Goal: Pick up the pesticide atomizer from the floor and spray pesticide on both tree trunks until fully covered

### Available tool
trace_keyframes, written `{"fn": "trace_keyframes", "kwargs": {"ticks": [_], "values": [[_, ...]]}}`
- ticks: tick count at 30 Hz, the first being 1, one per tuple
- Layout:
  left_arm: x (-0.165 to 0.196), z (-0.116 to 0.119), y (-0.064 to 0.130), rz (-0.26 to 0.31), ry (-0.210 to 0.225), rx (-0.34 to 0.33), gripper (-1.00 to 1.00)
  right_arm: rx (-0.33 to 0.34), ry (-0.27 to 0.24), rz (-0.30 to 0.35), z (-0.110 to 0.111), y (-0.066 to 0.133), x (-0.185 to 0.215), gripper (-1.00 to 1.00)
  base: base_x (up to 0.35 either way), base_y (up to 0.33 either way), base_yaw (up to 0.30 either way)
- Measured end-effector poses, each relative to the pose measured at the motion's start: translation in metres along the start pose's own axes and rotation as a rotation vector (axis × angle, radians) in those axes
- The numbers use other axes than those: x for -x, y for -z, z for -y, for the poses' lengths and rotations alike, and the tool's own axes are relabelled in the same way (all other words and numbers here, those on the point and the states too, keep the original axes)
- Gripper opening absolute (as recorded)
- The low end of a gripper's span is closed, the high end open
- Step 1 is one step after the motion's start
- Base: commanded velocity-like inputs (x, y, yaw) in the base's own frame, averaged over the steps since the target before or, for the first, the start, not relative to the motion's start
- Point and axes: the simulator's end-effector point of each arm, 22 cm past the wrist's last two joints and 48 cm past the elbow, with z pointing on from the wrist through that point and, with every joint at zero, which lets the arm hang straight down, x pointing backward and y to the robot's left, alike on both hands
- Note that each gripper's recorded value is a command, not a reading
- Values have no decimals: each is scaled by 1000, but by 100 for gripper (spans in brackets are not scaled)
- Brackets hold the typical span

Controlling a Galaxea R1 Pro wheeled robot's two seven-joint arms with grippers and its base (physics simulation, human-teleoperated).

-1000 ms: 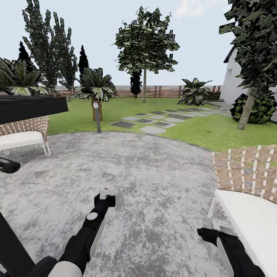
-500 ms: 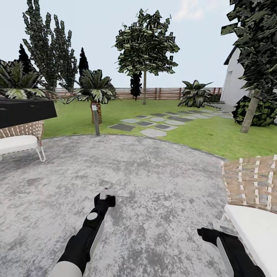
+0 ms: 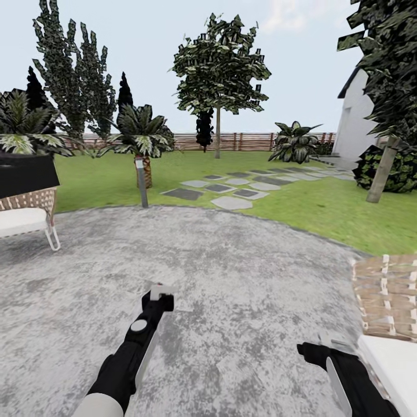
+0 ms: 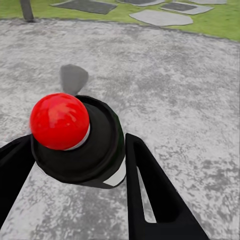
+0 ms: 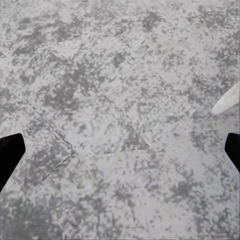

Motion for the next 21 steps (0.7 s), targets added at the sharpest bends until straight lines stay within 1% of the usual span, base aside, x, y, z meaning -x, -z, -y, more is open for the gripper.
{"fn": "trace_keyframes", "kwargs": {"ticks": [21], "values": [[0, 0, 0, 0, 0, 0, -100, 0, 0, 0, 0, 0, 0, 100, 337, 0, 0]]}}
